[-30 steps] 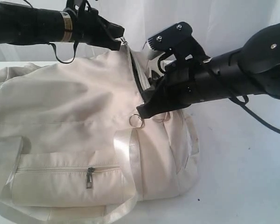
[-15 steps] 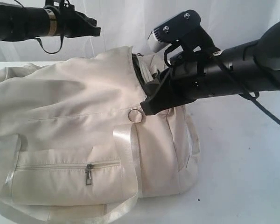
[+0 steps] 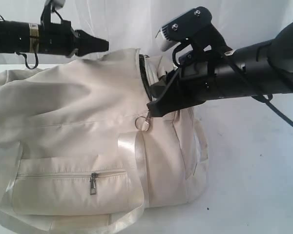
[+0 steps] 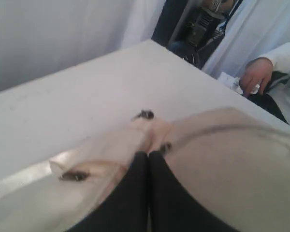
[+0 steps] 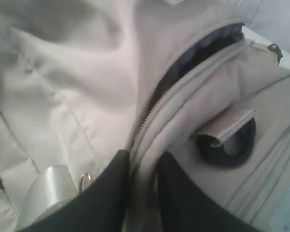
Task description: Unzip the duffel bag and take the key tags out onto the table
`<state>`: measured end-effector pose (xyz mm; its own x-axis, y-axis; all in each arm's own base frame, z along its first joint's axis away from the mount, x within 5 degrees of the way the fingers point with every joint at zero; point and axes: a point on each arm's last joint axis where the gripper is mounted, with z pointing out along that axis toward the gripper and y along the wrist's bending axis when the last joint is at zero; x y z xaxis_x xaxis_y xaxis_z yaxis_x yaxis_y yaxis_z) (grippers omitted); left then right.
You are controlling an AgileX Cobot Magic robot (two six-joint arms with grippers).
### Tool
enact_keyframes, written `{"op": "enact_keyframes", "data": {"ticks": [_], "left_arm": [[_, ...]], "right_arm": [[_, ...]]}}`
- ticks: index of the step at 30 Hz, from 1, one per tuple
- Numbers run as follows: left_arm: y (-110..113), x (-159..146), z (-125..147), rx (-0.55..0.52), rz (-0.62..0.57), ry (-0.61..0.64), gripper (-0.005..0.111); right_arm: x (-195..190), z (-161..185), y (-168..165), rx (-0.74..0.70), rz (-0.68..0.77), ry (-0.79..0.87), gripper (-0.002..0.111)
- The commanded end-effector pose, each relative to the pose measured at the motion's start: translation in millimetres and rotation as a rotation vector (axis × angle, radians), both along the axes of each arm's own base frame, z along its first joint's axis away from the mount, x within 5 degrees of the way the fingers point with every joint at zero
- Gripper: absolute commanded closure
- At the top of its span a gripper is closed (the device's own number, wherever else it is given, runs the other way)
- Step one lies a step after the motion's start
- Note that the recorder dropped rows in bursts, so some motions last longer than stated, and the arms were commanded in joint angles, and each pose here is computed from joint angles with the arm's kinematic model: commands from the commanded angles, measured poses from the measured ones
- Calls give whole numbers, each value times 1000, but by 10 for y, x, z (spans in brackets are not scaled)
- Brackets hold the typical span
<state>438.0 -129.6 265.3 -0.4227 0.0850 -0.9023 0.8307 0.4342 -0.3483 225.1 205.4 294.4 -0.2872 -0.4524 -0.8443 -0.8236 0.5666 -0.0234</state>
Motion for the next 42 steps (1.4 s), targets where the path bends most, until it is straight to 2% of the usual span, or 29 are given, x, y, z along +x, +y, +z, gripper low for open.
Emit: {"op": "enact_keyframes", "data": {"ticks": [1,3,7,9,11,17,22,26,30,37,42], "left_arm": [[-87,-163,-316,41,-56,60,104],[-78,-223,-443,53,-63,87,98],[-70,-329,-633,61,-66,161,82],[-92,-431,-763,68,-76,212,70],[-116,-493,-806,82,-97,201,67],[-124,-507,-781,97,-116,149,67],[-124,-508,-775,103,-122,129,67],[-71,-486,-725,104,-100,100,67],[50,-435,-597,51,-37,83,67],[262,-409,-347,17,32,12,67],[213,-434,-289,11,13,-25,67]], "right_arm": [[7,211,-82,61,-73,-111,57],[23,304,-120,95,-120,-162,49],[106,339,-128,129,-193,-201,48],[280,216,-5,103,-203,-181,48],[456,140,140,134,-232,-114,48],[778,90,653,136,-102,-4,48],[687,19,930,87,47,32,52],[676,-29,918,62,41,60,55],[675,-152,872,-59,44,87,59],[620,-278,767,-241,63,156,67],[555,-316,737,-289,93,225,68]]}}
